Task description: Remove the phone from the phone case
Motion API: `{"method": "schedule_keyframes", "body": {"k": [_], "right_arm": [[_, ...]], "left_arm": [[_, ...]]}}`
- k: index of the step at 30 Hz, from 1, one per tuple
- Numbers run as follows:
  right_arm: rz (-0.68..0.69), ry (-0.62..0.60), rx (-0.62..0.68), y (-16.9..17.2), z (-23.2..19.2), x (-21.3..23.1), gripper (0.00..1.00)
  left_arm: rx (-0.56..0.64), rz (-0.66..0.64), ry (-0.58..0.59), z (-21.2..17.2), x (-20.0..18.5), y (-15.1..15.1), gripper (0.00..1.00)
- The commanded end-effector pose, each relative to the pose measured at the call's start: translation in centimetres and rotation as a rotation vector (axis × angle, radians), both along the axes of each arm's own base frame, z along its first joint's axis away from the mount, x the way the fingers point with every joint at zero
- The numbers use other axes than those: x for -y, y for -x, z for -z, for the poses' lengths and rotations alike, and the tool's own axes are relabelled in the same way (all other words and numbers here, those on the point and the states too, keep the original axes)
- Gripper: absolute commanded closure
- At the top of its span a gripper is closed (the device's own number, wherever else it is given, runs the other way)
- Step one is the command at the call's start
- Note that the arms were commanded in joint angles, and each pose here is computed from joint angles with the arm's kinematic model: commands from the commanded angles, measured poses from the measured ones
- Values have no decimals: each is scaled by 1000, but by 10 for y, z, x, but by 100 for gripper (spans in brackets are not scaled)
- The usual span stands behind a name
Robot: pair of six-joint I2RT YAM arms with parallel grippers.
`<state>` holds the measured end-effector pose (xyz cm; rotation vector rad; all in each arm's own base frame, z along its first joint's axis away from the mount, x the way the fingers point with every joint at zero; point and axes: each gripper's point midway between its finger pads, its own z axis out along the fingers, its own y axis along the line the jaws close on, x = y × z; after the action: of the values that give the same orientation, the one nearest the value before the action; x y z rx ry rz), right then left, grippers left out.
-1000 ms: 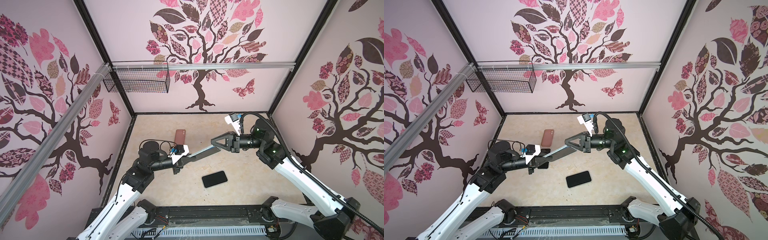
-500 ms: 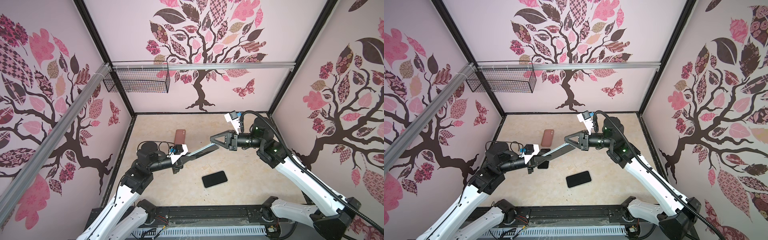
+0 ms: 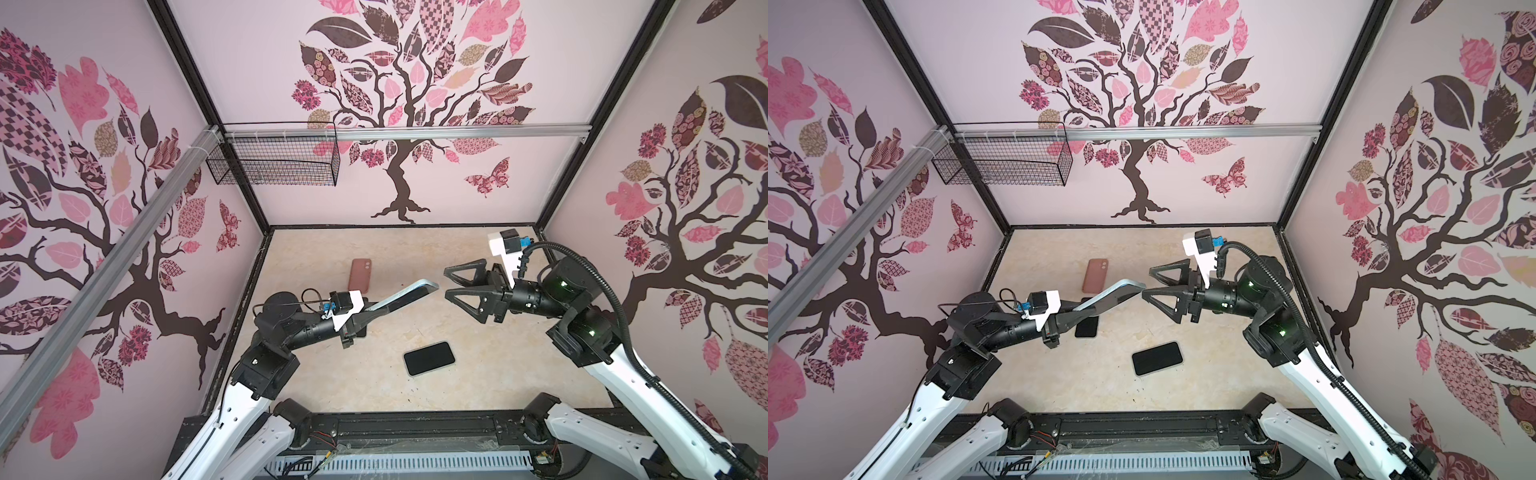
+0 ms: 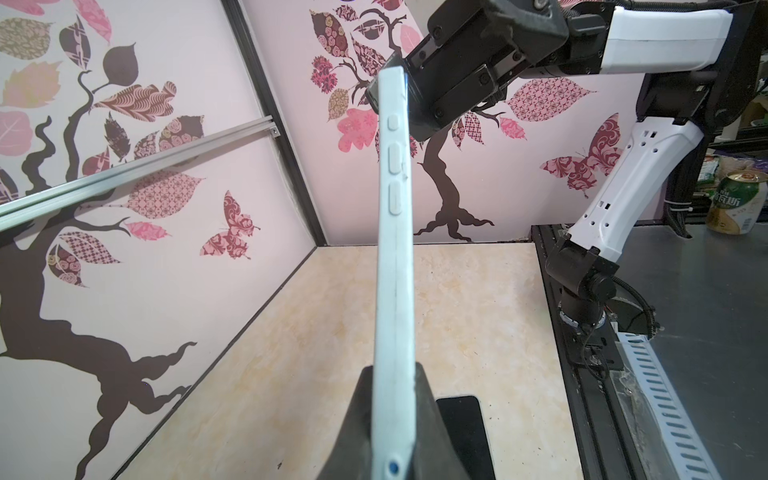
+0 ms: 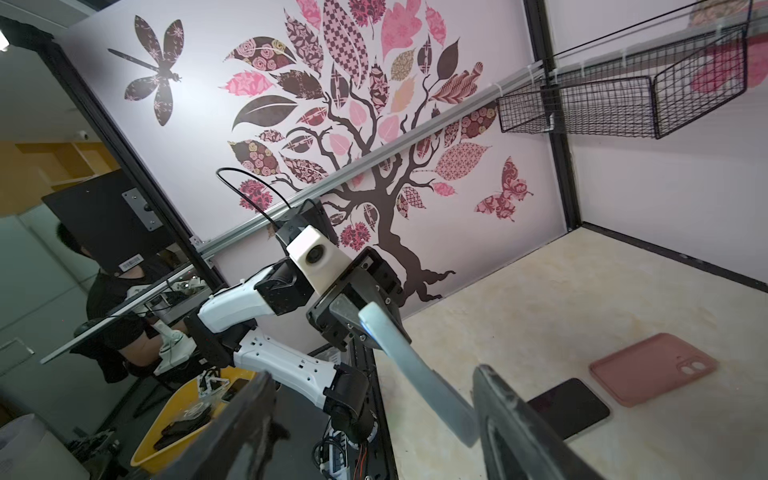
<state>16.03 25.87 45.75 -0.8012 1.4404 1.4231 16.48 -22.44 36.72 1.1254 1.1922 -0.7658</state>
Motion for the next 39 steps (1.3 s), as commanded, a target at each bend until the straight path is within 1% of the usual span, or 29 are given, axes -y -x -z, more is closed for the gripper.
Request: {"method": "schedule_keyframes", "body": {"k": [1,4,7,12,20,22,25,32,39], "right_arm": [[-86,1,32,10,-7,-6,20],[-91,24,8,3,-1,-11,20],[-116,39,-18,0,4,-16,22],[-156,34,-35,2,4,-19,29],[-228,28,-97,5,10,-26,43],[-229,33,-122,3,14,-27,50],[-234,40,-155,1,19,-29,56],[-271,73,-282,-2,38,-35,65],[-290,123,-387,-4,59,-38,73]], "left_arm": [[44,44,34,-10,2,8,100],[38,77,28,-10,4,12,100],[32,104,22,-10,6,15,100],[23,124,15,-8,7,18,100],[20,129,5,-6,9,17,100],[26,128,3,-7,9,17,100],[31,119,-7,-6,8,16,100],[85,77,-44,-10,6,11,100],[163,39,-49,-27,2,8,100]]}}
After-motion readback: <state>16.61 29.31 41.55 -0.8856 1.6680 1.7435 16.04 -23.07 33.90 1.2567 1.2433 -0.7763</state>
